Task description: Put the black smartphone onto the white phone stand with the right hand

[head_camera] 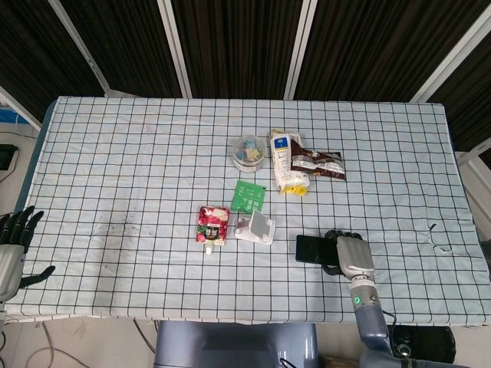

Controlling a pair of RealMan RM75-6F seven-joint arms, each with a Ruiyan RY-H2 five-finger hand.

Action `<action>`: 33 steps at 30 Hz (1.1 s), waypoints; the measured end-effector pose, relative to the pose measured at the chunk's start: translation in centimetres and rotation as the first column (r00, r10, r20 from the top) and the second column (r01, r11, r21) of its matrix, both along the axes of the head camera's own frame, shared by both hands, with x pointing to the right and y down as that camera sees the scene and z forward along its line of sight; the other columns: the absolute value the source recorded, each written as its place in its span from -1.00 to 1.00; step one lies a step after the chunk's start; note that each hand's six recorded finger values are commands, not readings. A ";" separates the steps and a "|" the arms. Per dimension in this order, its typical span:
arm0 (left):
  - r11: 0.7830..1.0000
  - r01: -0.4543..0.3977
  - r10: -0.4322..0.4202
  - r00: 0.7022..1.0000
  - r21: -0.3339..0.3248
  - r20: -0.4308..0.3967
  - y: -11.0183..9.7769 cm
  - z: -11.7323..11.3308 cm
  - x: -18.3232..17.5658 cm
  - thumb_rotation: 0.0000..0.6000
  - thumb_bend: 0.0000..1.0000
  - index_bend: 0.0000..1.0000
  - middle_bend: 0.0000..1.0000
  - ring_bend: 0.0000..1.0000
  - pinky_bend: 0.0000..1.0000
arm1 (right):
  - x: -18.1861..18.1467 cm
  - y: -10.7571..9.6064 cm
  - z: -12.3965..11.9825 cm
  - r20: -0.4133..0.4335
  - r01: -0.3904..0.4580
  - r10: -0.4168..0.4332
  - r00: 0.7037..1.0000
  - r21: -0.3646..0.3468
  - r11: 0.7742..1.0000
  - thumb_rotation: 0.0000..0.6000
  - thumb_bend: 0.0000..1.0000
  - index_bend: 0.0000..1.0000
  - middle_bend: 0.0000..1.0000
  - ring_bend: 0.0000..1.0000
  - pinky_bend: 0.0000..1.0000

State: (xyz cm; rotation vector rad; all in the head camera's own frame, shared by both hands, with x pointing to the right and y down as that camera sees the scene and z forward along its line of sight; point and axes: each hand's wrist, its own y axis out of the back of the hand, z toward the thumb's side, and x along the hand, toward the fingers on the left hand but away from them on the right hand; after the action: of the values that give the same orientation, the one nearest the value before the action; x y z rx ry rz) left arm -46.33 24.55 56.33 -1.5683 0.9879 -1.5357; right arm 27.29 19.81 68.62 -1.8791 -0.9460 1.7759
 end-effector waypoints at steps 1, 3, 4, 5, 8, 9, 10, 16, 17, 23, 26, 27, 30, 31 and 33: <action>1.000 0.000 0.000 1.000 0.001 0.000 0.0 0.0 0.0 1.00 -1.00 -1.00 -1.00 -1.00 -1.00 | 0.1 -0.2 -0.2 0.009 -0.010 0.010 1.000 0.004 1.000 1.00 -0.11 0.64 0.45 -0.11 -0.55; 1.000 0.000 0.000 1.000 0.002 0.000 0.0 0.0 0.0 1.00 -1.00 -1.00 -1.00 -1.00 -1.00 | 0.3 -0.5 -0.5 0.030 -0.031 0.030 0.999 0.013 0.999 1.00 -0.11 0.64 0.45 -0.10 -0.55; 1.000 0.000 0.000 1.000 0.003 0.000 0.0 0.0 0.0 1.00 -1.00 -1.00 -1.00 -1.00 -1.00 | 0.3 -0.7 -0.7 0.039 -0.039 0.038 0.998 0.018 0.999 1.00 -0.11 0.64 0.45 -0.10 -0.55; 1.000 0.000 0.000 1.000 0.003 0.000 0.0 0.0 0.0 1.00 -1.00 -1.00 -1.00 -1.00 -1.00 | 0.4 -0.8 -0.8 0.049 -0.048 0.047 0.998 0.022 0.999 1.00 -0.11 0.64 0.45 -0.10 -0.55; 1.000 0.000 0.000 1.000 0.003 0.000 0.0 0.0 0.0 1.00 -1.00 -1.00 -1.00 -1.00 -1.00 | 0.4 -1.3 -1.3 0.090 -0.086 0.083 0.993 0.036 0.996 1.00 -0.10 0.64 0.45 -0.10 -0.55; 1.000 0.001 -0.001 1.000 0.003 -0.001 0.0 0.0 0.0 1.00 -1.00 -1.00 -1.00 -1.00 -1.00 | 0.4 -1.5 -1.4 0.112 -0.108 0.103 0.988 0.040 0.993 1.00 -0.09 0.64 0.45 -0.10 -0.55; 1.000 0.001 -0.001 1.000 0.003 -0.001 0.0 0.0 0.0 1.00 -1.00 -1.00 -1.00 -1.00 -1.00 | 0.4 -1.6 -1.6 0.131 -0.127 0.121 0.984 0.042 0.991 1.00 -0.08 0.64 0.45 -0.10 -0.55; 1.000 0.000 0.000 1.000 0.003 -0.006 -0.1 0.1 0.1 1.00 -1.00 -1.00 -1.00 -1.00 -1.00 | -0.7 -2.6 -2.6 0.320 -0.294 0.276 0.907 0.009 0.956 1.00 -0.07 0.64 0.45 -0.10 -0.55; 1.000 0.000 0.000 1.000 0.003 -0.008 -0.1 0.1 0.2 1.00 -1.00 -1.00 -1.00 -1.00 -1.00 | -1.0 -2.7 -2.8 0.353 -0.316 0.298 0.887 -0.006 0.949 1.00 -0.07 0.64 0.45 -0.10 -0.55; 1.000 -0.002 0.002 1.000 0.008 -0.024 -0.2 0.2 0.5 1.00 -1.00 -1.00 -1.00 -1.00 -1.00 | -3.0 -3.4 -3.5 0.541 -0.415 0.396 0.742 -0.093 0.905 1.00 -0.08 0.64 0.44 -0.10 -0.55; 1.000 -0.006 0.006 1.000 0.010 -0.023 -0.3 0.3 0.5 1.00 -1.00 -1.00 -1.00 -1.00 -1.00 | -4.0 -3.7 -3.7 0.610 -0.447 0.420 0.671 -0.118 0.887 1.00 -0.08 0.64 0.44 -0.10 -0.55; 1.000 -0.005 0.005 1.000 0.008 -0.022 -0.3 0.4 0.5 1.00 -1.00 -1.00 -1.00 -1.00 -1.00 | -4.5 -3.8 -3.8 0.635 -0.458 0.425 0.645 -0.124 0.880 1.00 -0.07 0.64 0.44 -0.10 -0.55; 1.000 -0.002 0.002 1.000 0.007 -0.024 -0.4 0.6 0.5 1.00 -1.00 -1.00 -1.00 -1.00 -1.00 | -5.5 -4.2 -3.9 0.687 -0.474 0.419 0.593 -0.123 0.872 1.00 -0.07 0.64 0.44 -0.10 -0.55; 1.000 -0.002 0.002 1.000 0.006 -0.024 -0.4 0.6 0.6 1.00 -1.00 -1.00 -1.00 -1.00 -1.00 | -5.7 -4.2 -3.9 0.699 -0.475 0.414 0.582 -0.120 0.872 1.00 -0.07 0.64 0.44 -0.10 -0.55; 1.000 -0.003 0.003 1.000 0.005 -0.027 -0.4 0.6 0.6 1.00 -1.00 -1.00 -1.00 -1.00 -1.00 | -6.3 -4.3 -3.7 0.723 -0.473 0.399 0.563 -0.114 0.874 1.00 -0.07 0.64 0.44 -0.10 -0.55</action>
State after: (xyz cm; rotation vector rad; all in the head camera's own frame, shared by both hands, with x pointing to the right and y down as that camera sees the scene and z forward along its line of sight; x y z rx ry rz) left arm -45.74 24.13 56.96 -1.5902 1.0031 -1.5132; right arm 21.01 15.54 64.89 -2.4987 -1.8964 1.0836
